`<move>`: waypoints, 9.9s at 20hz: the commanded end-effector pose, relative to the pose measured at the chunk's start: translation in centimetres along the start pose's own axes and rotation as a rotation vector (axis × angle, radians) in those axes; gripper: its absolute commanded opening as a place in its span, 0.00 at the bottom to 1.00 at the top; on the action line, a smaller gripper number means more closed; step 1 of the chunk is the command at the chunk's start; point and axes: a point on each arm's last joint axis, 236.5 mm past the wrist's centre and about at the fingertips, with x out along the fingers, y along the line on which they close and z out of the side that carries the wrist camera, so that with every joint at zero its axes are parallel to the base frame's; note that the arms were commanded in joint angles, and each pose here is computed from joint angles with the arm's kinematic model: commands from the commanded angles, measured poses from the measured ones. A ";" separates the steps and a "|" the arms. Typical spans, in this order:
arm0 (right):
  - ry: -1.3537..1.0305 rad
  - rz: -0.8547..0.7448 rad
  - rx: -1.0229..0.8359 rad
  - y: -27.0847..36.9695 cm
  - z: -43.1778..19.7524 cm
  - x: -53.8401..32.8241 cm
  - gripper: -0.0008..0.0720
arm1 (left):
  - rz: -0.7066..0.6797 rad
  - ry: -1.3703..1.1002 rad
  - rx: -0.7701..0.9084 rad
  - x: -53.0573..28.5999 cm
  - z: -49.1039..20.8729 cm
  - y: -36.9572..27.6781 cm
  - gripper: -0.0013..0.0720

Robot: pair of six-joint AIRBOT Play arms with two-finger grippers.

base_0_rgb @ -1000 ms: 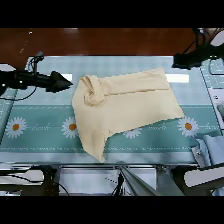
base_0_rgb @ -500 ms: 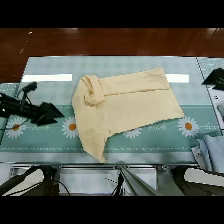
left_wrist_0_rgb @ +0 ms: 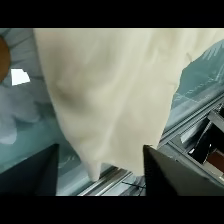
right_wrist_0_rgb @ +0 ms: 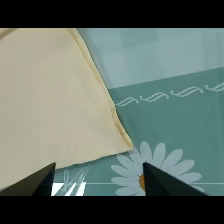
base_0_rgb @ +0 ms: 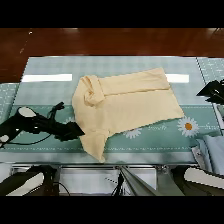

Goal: Fold the shirts.

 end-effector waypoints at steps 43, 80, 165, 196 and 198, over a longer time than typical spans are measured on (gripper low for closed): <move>-1.368 0.335 -0.501 27.7 0.0 -40.6 0.04 | 0.172 -1.412 1.123 -45.8 -4.1 -38.8 0.05; -0.436 -0.168 -0.156 11.6 18.6 7.2 0.04 | 0.289 -0.434 0.255 -14.1 32.1 -2.8 0.05; -1.012 -0.035 -0.327 20.8 -10.4 -37.2 0.04 | 0.610 -1.351 0.635 -45.0 -13.3 -25.4 0.04; -0.305 -0.086 -0.188 10.5 19.2 10.5 0.04 | 0.346 -0.713 0.272 -14.7 35.5 -3.7 0.05; -0.221 -0.119 -0.195 9.6 17.3 10.8 0.04 | 0.340 -0.616 0.264 -13.6 33.7 -3.6 0.05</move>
